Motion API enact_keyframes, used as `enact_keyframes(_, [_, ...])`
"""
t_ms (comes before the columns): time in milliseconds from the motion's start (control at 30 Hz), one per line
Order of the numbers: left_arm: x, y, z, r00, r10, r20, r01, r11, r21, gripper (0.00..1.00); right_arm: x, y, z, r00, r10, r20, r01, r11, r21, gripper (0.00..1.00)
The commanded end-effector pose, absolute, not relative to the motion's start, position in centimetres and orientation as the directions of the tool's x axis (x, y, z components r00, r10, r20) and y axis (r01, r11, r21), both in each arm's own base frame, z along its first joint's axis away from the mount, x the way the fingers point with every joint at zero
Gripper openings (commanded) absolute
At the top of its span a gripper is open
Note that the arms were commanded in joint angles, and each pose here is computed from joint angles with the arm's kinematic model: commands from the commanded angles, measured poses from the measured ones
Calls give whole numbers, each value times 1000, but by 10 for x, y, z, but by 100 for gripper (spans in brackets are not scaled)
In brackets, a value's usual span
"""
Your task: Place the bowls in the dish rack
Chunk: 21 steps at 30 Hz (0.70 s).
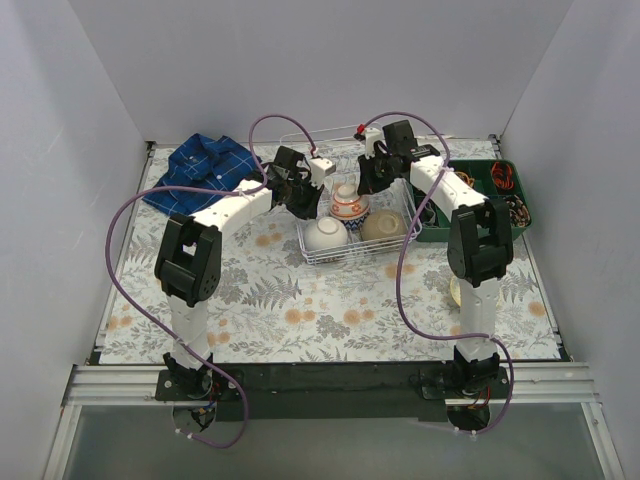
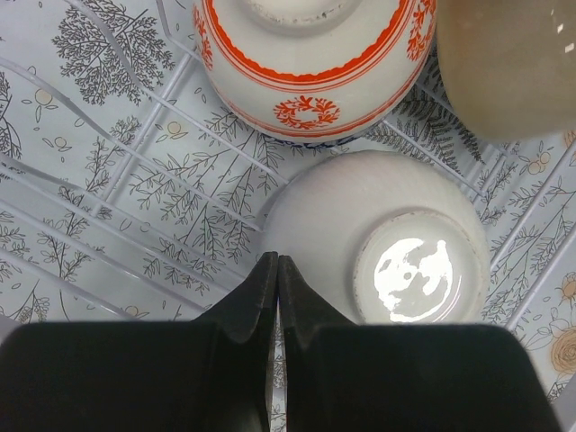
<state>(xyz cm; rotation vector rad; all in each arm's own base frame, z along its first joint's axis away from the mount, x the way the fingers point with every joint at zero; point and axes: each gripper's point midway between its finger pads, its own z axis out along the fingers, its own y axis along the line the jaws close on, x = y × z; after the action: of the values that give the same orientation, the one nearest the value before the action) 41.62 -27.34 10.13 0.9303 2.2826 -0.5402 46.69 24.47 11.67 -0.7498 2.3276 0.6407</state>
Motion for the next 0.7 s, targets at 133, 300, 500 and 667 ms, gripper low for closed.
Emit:
enact_keyframes(133, [417,-265,113,-567,492,-660,717,689,-103,0,454,254,86,-686,-395,-610,-657,697,287,1])
enact_keyframes(300, [421,-261,118,-562,491,-666,706,704,-76,0,451,261,80,-693,-402,-599,-659,690,300,1])
enact_keyframes(500, [425,-257,123,-559,479,-677,687,724,-56,0,453,273,83,-680,-408,-610,-674,675,299,1])
enact_keyframes(667, [438,-257,159,-500,427,-754,667,745,-21,0,466,256,111,-649,-396,-650,-656,724,214,1])
